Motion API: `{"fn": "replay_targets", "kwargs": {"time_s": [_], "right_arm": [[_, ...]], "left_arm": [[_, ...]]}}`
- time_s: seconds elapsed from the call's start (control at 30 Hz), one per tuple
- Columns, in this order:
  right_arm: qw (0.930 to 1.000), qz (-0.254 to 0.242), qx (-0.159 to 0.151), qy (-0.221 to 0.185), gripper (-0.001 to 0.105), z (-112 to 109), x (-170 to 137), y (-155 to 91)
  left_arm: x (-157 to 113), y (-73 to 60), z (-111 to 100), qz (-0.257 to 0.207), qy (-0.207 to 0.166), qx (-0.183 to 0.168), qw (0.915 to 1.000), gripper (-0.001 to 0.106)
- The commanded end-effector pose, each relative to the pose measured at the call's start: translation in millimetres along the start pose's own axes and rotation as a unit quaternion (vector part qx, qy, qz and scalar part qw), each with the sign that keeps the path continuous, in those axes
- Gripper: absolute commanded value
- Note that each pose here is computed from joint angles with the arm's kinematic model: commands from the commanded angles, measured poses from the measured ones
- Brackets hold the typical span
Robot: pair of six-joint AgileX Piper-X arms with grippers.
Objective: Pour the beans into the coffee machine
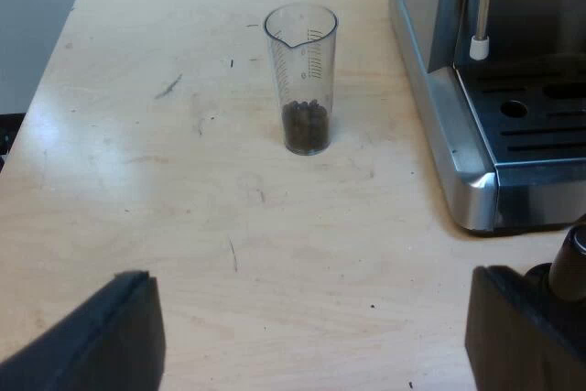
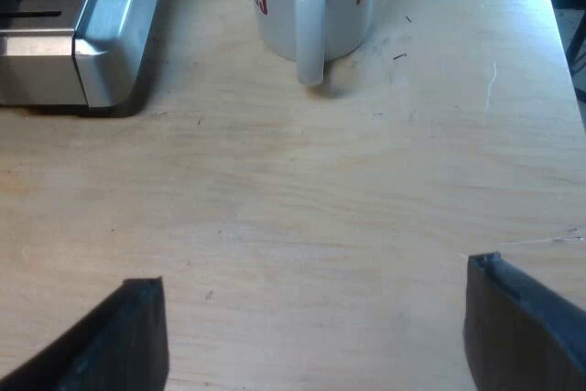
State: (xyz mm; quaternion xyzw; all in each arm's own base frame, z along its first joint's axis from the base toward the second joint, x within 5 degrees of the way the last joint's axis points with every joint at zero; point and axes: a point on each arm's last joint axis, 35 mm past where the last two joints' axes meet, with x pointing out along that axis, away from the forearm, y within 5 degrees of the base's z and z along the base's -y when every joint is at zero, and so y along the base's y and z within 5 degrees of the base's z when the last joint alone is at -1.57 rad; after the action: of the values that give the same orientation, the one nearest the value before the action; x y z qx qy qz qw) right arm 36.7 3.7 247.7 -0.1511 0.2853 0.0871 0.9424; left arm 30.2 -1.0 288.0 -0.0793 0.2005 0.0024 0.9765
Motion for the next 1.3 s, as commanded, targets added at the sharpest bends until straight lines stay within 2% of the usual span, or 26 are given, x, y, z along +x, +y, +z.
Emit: {"fn": "replay_targets", "kwargs": {"time_s": [0.03, 0.4, 0.57, 0.67, 0.83, 0.97, 1.07, 1.17, 1.3], "right_arm": [[1.0000, -0.004, -0.005, 0.000, 0.069, 1.2, 0.4, -0.6], [1.0000, 0.000, -0.005, -0.001, 0.069, 1.3, 0.4, -0.4], [0.9998, 0.000, -0.006, -0.019, 0.069, 8.4, -8.6, -2.2], [0.9988, 0.007, -0.020, -0.044, 0.069, 17.5, -20.3, -4.0], [0.9970, 0.030, -0.047, -0.053, 0.069, 37.6, -30.0, -7.9], [0.9952, 0.050, -0.058, -0.061, 0.069, 54.9, -36.9, -11.4], [0.9913, 0.087, -0.068, -0.072, 0.069, 68.8, -38.2, -12.5], [0.9833, 0.130, -0.072, -0.105, 0.069, 84.5, -35.2, -13.2], [0.9760, 0.155, -0.076, -0.133, 0.069, 96.7, -28.1, -14.2]], "left_arm": [[1.6, -0.3, 1.6, -0.002, 0.002, -0.001, 1.0000, 0.069], [1.6, -0.3, 1.6, -0.002, 0.002, -0.001, 1.0000, 0.069], [1.6, -0.3, 1.6, -0.002, 0.002, -0.001, 1.0000, 0.069], [1.6, -0.3, 1.6, -0.002, 0.002, -0.001, 1.0000, 0.069], [1.6, -0.3, 1.6, -0.002, 0.002, -0.001, 1.0000, 0.069], [1.6, -0.3, 1.6, -0.002, 0.002, -0.001, 1.0000, 0.069], [1.6, -0.3, 1.6, -0.002, 0.002, -0.001, 1.0000, 0.069], [1.6, -0.3, 1.6, -0.002, 0.002, -0.001, 1.0000, 0.069], [1.6, -0.3, 1.6, -0.002, 0.002, -0.001, 1.0000, 0.069]]}}
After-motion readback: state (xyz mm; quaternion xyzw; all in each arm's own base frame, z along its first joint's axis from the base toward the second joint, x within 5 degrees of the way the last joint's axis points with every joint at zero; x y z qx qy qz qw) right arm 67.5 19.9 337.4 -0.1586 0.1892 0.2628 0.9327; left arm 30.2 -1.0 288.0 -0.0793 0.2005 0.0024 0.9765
